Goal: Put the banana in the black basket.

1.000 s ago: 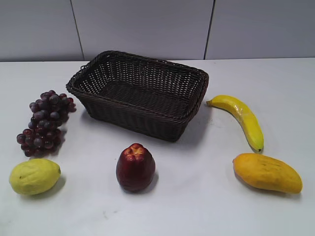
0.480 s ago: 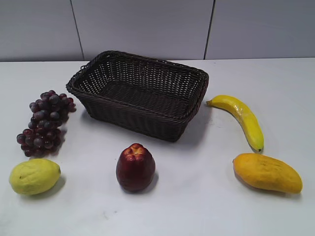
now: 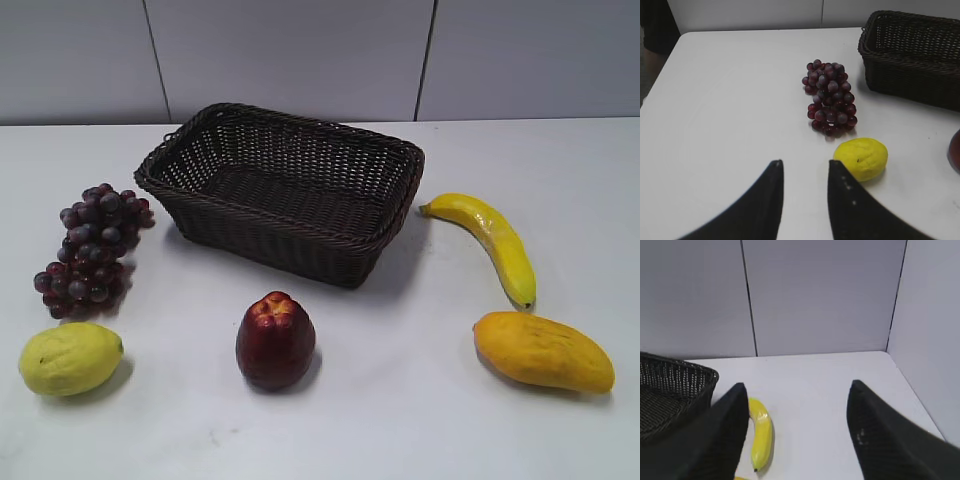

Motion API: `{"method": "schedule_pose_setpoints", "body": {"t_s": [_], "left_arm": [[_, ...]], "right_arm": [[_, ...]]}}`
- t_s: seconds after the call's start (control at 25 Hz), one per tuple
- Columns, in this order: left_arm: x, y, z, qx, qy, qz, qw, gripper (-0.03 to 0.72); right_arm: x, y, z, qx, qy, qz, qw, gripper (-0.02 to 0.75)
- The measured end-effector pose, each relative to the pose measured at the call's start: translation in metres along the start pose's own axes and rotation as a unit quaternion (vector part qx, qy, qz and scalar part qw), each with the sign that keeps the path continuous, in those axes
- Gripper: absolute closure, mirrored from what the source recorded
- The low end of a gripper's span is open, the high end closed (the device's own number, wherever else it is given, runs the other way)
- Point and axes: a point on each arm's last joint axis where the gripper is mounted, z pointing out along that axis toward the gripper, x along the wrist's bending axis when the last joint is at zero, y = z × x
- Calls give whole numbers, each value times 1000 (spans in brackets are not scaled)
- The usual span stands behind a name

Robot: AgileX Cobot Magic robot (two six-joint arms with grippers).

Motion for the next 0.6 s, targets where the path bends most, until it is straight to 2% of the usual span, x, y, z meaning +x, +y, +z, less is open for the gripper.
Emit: {"method": "schedule_pose_setpoints", "body": {"t_s": [0.16,0.32,0.52,0.6], "left_arm": [[0,0,0,0,0,0,1000,467],[0,0,0,0,0,0,1000,467],[0,0,0,0,0,0,1000,467],[0,0,0,0,0,0,1000,467]], "right_arm": [[2,-2,28,0,4,-2,1000,234],[3,-5,63,42,7,-3,999,227],[5,-12,112,131,6,-6,991,98],[5,-14,132,162,6,-6,987,76]]}}
